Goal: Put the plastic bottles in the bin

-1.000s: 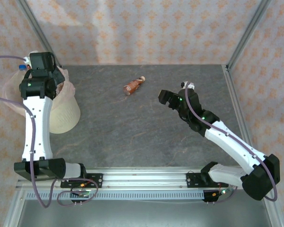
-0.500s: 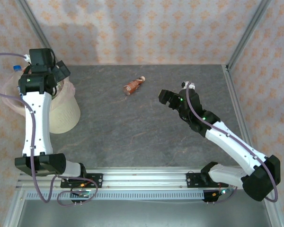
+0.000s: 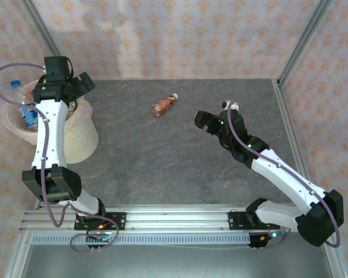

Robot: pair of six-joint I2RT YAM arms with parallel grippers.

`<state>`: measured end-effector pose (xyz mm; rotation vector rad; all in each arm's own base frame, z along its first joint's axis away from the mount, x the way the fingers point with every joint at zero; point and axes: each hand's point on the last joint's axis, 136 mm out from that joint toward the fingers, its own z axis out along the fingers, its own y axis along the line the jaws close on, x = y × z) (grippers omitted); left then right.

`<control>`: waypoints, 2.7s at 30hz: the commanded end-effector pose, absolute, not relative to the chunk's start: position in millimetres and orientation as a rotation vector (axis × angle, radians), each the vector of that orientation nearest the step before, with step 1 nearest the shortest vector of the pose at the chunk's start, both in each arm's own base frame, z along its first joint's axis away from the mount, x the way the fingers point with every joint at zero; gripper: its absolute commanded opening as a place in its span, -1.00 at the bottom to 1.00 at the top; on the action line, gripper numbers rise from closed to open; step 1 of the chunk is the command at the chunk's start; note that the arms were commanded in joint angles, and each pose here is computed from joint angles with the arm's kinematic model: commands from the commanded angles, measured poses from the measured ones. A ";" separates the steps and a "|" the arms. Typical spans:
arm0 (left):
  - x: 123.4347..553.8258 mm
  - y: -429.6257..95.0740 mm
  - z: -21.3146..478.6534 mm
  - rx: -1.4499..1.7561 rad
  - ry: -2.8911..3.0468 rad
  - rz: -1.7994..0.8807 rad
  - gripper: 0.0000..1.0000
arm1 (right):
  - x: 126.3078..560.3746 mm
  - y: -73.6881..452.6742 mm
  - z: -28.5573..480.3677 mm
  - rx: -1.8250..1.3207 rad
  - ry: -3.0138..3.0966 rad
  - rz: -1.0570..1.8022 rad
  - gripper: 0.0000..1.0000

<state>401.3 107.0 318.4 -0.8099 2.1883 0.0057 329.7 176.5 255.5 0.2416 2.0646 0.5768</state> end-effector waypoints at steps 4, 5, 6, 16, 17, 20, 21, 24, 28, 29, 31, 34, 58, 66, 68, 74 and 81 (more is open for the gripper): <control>381.5 89.4 341.6 -0.812 2.193 -0.122 1.00 | 330.8 171.7 263.6 0.240 2.031 0.564 0.99; 381.2 83.1 355.2 -0.786 2.162 -0.163 1.00 | 331.0 171.9 263.3 0.239 2.031 0.562 0.99; 380.6 76.3 367.6 -0.759 2.133 -0.199 1.00 | 331.5 171.6 262.7 0.242 2.031 0.561 0.99; 393.2 -39.2 409.0 -0.386 2.072 -0.310 1.00 | 333.9 164.1 262.7 0.276 2.014 0.526 0.99; 400.8 -52.6 402.8 -0.344 2.085 -0.317 1.00 | 333.7 162.6 263.0 0.283 2.010 0.522 0.99; 421.8 -92.9 380.8 -0.236 2.137 -0.325 1.00 | 332.1 157.0 263.4 0.303 1.997 0.507 0.99; 428.0 -103.7 373.8 -0.212 2.152 -0.323 1.00 | 331.1 154.8 263.3 0.309 1.994 0.501 0.98; 451.8 -132.9 344.9 -0.146 2.201 -0.253 1.00 | 327.2 147.7 264.0 0.318 1.983 0.477 0.99; 484.1 -170.7 295.7 -0.008 2.300 -0.261 1.00 | 320.5 139.2 263.9 0.322 1.977 0.452 0.98; 492.0 -176.0 281.3 0.019 2.322 -0.258 1.00 | 318.4 136.5 263.7 0.322 1.976 0.443 0.99; 506.1 -181.9 249.5 0.082 2.374 -0.219 1.00 | 314.5 131.5 264.3 0.327 1.974 0.429 0.99; 517.2 -191.5 216.4 0.225 2.416 -0.199 1.00 | 308.5 123.4 264.3 0.338 1.965 0.407 0.98; 558.5 -172.3 62.5 0.757 2.576 0.048 0.91 | 298.8 108.0 276.5 0.329 1.936 0.352 0.98; 564.0 -172.0 59.7 0.734 2.576 0.081 0.59 | 296.8 106.6 281.6 0.322 1.929 0.351 0.98; 562.1 -170.7 65.4 0.709 2.573 0.078 0.41 | 296.3 105.6 282.0 0.325 1.925 0.350 0.99; 554.8 -163.2 96.5 0.609 2.527 0.087 0.13 | 295.6 104.8 281.4 0.328 1.921 0.351 0.98; 529.3 -153.8 213.0 0.289 2.318 0.158 0.01 | 299.0 105.7 280.6 0.336 1.900 0.359 0.99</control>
